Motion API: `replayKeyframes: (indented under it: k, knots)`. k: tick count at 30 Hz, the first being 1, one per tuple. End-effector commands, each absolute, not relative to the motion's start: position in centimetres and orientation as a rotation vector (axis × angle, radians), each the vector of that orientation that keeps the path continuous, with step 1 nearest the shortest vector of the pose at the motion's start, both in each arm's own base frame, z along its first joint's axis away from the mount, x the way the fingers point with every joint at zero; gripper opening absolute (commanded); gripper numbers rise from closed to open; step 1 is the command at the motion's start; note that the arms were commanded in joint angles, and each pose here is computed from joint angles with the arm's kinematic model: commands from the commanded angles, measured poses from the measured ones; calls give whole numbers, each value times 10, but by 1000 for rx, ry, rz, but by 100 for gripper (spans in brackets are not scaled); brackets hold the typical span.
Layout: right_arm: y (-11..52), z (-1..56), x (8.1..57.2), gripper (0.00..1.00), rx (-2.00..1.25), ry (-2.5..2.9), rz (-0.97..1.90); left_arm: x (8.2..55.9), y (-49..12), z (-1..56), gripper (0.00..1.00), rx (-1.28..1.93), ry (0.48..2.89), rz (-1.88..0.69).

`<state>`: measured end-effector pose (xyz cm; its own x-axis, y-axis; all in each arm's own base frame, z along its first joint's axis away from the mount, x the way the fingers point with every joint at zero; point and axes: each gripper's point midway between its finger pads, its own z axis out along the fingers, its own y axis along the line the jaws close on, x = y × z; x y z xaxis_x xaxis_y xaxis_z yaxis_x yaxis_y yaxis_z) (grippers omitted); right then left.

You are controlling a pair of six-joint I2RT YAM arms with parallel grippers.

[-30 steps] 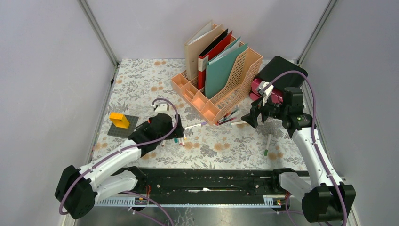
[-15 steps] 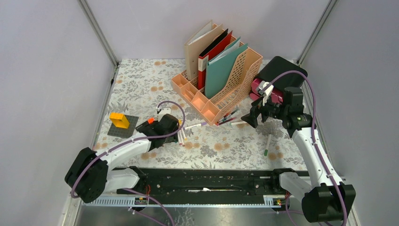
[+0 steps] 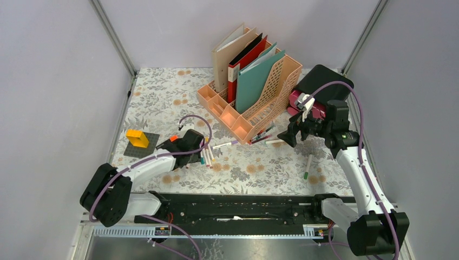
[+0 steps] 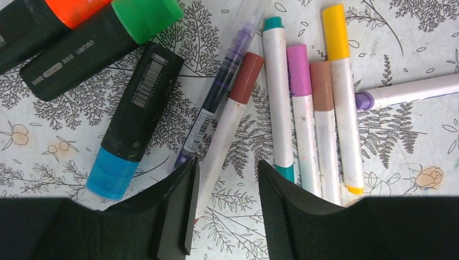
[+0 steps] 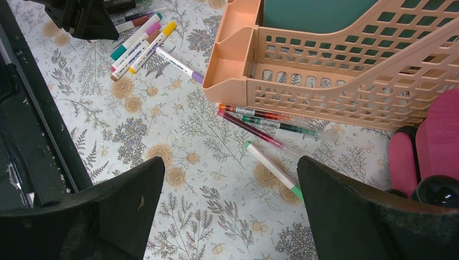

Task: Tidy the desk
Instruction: Pick up the stationery from the center of the board.

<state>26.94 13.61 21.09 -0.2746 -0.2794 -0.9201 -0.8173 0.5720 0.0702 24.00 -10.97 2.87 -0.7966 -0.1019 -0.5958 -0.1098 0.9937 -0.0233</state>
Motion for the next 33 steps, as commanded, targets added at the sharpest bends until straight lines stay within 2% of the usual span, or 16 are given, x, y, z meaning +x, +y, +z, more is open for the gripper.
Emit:
replayKeyframes:
  k: [1, 19, 27, 33]
  knots:
    - [136, 220, 272, 100, -908, 1780, 670, 254, -121, 35, 46, -157, 2475, -40]
    - [137, 221, 270, 100, -910, 1776, 679, 248, -124, 19, 40, -154, 2544, -48]
    - [138, 222, 269, 100, -911, 1771, 687, 242, -129, 10, 27, -139, 2585, -75]
    - [139, 223, 268, 100, -912, 1769, 695, 235, -130, 7, 9, -137, 2599, -105]
